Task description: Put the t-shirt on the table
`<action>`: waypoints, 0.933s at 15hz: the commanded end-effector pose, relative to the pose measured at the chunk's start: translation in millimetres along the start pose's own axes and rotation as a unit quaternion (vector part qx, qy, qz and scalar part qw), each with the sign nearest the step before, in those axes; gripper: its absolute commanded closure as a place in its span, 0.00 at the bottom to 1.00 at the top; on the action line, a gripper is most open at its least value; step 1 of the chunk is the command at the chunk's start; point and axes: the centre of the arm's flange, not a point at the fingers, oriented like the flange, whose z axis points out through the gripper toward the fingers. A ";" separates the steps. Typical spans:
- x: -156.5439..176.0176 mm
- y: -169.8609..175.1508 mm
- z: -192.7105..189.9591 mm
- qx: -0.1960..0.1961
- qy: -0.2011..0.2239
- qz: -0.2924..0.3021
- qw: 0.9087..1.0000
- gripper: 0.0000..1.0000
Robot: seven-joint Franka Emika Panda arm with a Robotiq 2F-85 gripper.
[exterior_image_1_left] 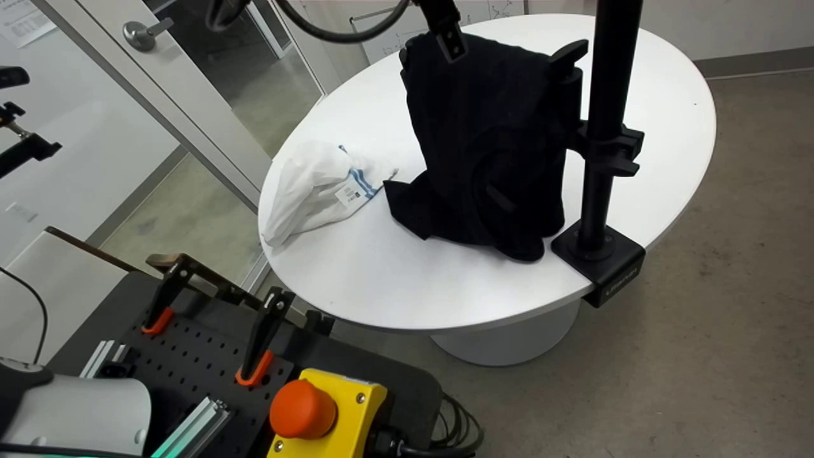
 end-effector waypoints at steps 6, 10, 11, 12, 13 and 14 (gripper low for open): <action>-2.5 -12.6 16.4 0.000 -0.002 0.003 1.000 0.71; -4.6 -15.5 13.8 0.003 -0.001 -0.004 1.000 0.99; -5.7 -15.8 12.6 0.005 -0.002 -0.006 1.000 1.00; -5.7 -15.9 10.9 0.007 -0.002 -0.007 1.000 1.00; -6.0 -16.4 7.1 0.012 -0.001 -0.007 1.000 1.00; -6.6 -16.6 4.7 0.016 -0.001 -0.007 1.000 0.98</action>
